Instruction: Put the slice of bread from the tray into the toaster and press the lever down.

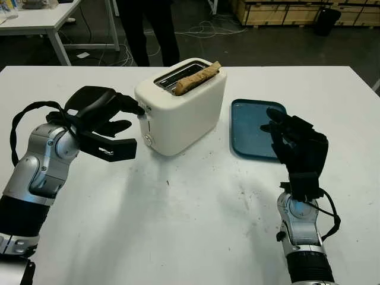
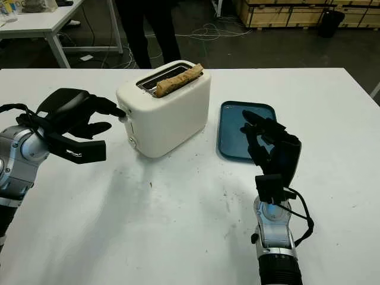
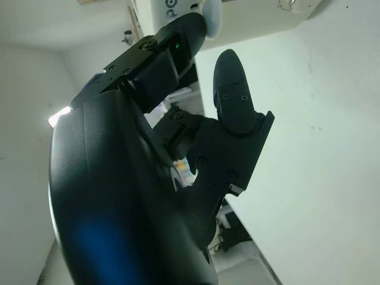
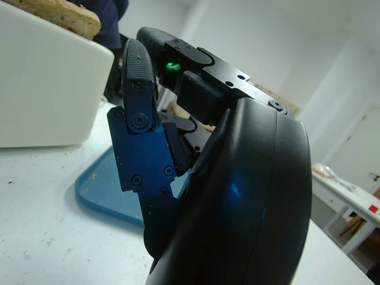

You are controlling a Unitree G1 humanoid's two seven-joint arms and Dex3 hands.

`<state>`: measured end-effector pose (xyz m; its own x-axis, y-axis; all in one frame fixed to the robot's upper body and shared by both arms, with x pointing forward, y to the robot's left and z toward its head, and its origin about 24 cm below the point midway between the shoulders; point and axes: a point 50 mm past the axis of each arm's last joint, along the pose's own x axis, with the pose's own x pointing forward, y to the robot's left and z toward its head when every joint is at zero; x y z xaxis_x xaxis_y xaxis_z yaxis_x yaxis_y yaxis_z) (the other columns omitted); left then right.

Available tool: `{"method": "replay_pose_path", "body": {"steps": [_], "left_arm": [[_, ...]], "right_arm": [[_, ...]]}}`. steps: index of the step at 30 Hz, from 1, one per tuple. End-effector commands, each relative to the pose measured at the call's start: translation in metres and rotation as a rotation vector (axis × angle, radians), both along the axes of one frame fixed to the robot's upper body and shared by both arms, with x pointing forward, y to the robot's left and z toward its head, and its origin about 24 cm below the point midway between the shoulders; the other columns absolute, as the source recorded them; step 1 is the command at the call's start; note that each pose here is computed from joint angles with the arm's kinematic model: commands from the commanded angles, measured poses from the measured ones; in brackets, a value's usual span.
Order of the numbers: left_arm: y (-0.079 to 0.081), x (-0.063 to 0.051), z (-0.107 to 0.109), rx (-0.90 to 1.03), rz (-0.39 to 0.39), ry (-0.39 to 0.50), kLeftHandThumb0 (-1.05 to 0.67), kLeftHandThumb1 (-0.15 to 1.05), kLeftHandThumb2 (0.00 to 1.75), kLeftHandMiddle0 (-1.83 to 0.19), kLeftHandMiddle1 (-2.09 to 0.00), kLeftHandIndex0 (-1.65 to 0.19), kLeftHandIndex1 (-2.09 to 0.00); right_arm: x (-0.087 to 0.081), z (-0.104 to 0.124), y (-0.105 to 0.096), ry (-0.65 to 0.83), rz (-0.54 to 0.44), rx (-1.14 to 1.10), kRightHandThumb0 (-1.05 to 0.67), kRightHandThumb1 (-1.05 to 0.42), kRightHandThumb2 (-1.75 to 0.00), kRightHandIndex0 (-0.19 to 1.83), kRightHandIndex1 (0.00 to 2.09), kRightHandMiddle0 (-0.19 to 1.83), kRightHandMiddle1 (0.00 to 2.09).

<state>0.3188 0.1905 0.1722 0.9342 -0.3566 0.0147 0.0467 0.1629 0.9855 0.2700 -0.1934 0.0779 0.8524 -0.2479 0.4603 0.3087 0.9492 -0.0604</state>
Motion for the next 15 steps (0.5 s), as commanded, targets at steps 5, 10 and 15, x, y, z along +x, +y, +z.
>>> {"method": "replay_pose_path", "body": {"steps": [5, 10, 15], "left_arm": [[-0.004, 0.005, 0.007, 0.065, -0.029, 0.011, -0.26, 0.73, 0.68, -0.95, -1.67, -0.90, 0.00], [-0.009, 0.007, 0.010, 0.113, -0.059, 0.041, -0.25, 0.75, 0.60, -0.98, -1.59, -0.91, -0.01], [-0.019, 0.005, -0.011, 0.088, -0.069, 0.142, -0.23, 0.81, 0.45, -0.96, -1.67, -0.92, 0.00]], "right_arm": [[-0.001, 0.007, -0.002, -0.034, 0.001, 0.006, -0.49, -0.92, -0.23, 0.85, 0.94, 1.16, 0.00], [-0.002, 0.009, -0.004, -0.048, 0.001, -0.014, -0.48, -0.92, -0.24, 0.85, 0.97, 1.15, 0.00], [-0.007, 0.012, -0.008, -0.064, 0.013, 0.011, -0.46, -0.92, -0.22, 0.85, 1.01, 1.16, 0.01]]}}
